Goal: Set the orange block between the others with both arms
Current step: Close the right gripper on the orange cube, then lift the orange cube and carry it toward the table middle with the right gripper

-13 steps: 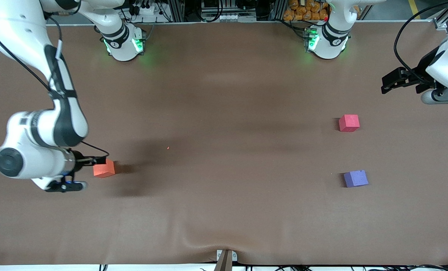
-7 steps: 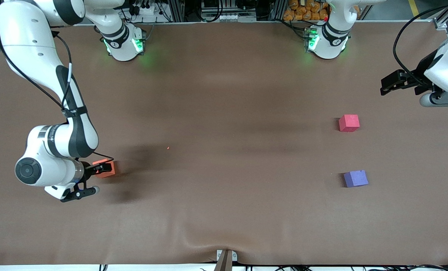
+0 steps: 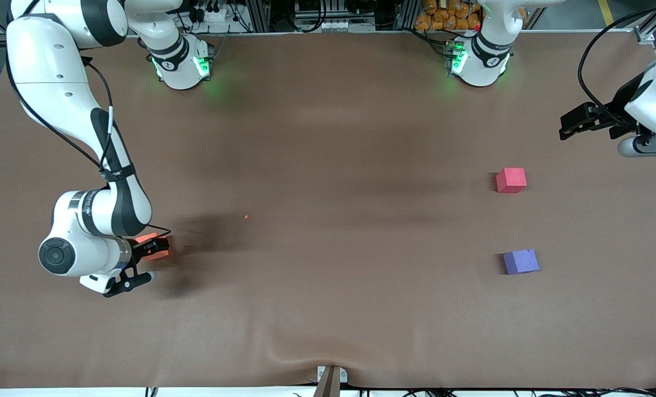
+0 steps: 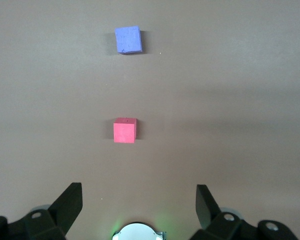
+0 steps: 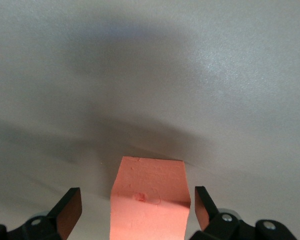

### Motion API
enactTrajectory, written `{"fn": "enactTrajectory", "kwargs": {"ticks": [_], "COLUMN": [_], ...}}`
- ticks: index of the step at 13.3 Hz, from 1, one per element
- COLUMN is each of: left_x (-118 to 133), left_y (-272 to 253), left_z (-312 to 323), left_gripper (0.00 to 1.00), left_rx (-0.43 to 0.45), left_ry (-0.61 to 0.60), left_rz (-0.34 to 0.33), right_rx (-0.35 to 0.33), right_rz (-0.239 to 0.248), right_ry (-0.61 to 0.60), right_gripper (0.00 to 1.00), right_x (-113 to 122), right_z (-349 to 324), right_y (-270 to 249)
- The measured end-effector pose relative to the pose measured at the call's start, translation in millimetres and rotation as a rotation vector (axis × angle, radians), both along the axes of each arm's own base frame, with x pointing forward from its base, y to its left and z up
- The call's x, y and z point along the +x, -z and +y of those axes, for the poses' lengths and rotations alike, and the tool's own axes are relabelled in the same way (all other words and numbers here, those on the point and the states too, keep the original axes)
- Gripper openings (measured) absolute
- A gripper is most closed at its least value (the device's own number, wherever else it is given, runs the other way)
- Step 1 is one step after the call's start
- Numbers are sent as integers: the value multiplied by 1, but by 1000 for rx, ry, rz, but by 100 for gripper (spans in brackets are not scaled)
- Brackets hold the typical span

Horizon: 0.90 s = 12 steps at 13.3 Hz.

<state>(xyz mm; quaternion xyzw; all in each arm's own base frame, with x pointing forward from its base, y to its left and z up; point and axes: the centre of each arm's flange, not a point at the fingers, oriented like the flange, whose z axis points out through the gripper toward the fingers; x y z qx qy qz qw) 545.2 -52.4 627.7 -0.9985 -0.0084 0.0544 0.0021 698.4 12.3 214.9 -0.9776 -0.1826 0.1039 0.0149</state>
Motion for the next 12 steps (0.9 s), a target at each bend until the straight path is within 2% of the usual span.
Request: {"fn": "enactTrajectory", "kwargs": {"ticks": [4,9,10,11,12], "left_x": [1,1,1,1,1], "left_y": [-1,-1,-1,-1,-1], "left_z": [7,12,13,14,18], "left_gripper": [100,100,100,100,100], "left_rx": [0,0,0,0,0], "left_ry": [-13,-23,-24,-27,-33], "left_rz": [-1,-3,-3,-3,-3], "right_rx": [1,14,14,15,15], "right_rz": [32,56,55,54,51], "right_ry": [-17,-8,-2,-1,-1], "right_gripper": [100,100,94,94,87], "right_x": [-6,-12,-13,-12,-12], "right_z": [-8,-51,-56,-57,-56], "right_y": [13,25,25,25,25]}}
